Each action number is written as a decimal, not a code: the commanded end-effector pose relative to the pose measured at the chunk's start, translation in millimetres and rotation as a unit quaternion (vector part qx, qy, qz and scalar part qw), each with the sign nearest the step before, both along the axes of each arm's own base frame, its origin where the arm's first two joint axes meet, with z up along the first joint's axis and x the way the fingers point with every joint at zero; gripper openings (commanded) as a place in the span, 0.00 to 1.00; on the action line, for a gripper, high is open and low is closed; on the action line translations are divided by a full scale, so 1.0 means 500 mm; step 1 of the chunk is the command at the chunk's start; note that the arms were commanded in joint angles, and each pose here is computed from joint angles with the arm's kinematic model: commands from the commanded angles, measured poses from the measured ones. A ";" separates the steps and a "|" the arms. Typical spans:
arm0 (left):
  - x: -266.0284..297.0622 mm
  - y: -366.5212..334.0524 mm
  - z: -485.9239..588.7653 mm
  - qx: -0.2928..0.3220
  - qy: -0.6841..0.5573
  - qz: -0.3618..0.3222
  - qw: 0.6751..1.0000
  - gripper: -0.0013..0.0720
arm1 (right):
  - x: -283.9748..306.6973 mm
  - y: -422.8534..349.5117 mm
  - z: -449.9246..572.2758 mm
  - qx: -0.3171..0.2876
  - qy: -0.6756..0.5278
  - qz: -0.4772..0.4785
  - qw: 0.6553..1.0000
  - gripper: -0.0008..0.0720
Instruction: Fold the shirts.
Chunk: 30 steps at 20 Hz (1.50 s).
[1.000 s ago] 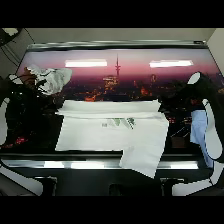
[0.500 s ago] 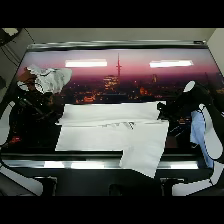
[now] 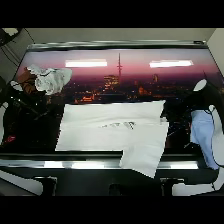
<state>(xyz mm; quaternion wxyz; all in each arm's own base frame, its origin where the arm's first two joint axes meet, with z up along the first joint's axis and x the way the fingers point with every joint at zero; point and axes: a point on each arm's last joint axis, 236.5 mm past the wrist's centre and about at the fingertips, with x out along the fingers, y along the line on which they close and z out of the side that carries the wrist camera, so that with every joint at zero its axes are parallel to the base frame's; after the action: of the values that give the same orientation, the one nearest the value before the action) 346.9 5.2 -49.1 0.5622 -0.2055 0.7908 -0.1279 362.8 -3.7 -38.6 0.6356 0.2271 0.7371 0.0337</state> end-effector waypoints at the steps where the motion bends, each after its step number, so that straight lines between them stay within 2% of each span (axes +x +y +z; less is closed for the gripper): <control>1: -0.051 0.007 0.001 0.015 -0.001 0.031 0.999 0.62 | -0.066 -0.044 0.026 -0.013 0.013 -0.012 1.000 0.70; 6: -0.239 -0.041 -0.094 0.000 0.039 0.032 0.999 0.62 | -0.165 -0.025 -0.013 -0.024 0.015 -0.006 1.000 0.70; 12: -0.290 -0.062 -0.136 -0.011 0.052 0.051 0.997 0.62 | -0.192 -0.019 -0.016 -0.025 0.019 0.000 1.000 0.70; 13: -0.285 -0.066 -0.143 -0.012 0.045 0.060 0.997 0.58 | -0.192 -0.020 -0.016 -0.026 0.019 0.000 0.999 0.70; 15: -0.265 -0.069 -0.150 -0.011 0.026 0.075 0.997 0.35 | -0.197 -0.018 -0.014 -0.024 0.023 0.002 0.999 0.70; 16: -0.255 -0.071 -0.151 -0.013 0.019 0.081 0.996 0.15 | -0.202 -0.016 -0.011 -0.023 0.025 0.003 0.999 0.70; 17: -0.247 -0.073 -0.150 -0.017 0.010 0.083 0.996 0.06 | -0.208 -0.014 -0.009 -0.023 0.023 0.003 0.999 0.70; 22: -0.237 -0.074 -0.144 -0.021 -0.011 0.073 0.997 0.06 | -0.320 0.022 -0.049 -0.015 0.044 0.001 0.999 0.70; 25: -0.234 -0.073 -0.139 -0.019 -0.017 0.073 0.997 0.06 | -0.382 0.061 -0.084 0.015 0.067 0.006 0.998 0.70; 29: -0.234 -0.074 -0.133 -0.020 -0.019 0.071 0.997 0.06 | -0.420 0.090 -0.123 0.037 0.082 -0.006 0.996 0.70; 30: -0.234 -0.074 -0.132 -0.020 -0.020 0.071 0.997 0.06 | -0.421 0.098 -0.130 0.044 0.078 -0.010 0.996 0.66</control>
<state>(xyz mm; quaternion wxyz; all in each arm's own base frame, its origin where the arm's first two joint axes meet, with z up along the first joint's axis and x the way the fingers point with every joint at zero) 221.4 -36.5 -111.7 0.5618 -0.2754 0.7713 -0.1163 161.4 33.2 -91.7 0.5689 0.2449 0.7844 0.0339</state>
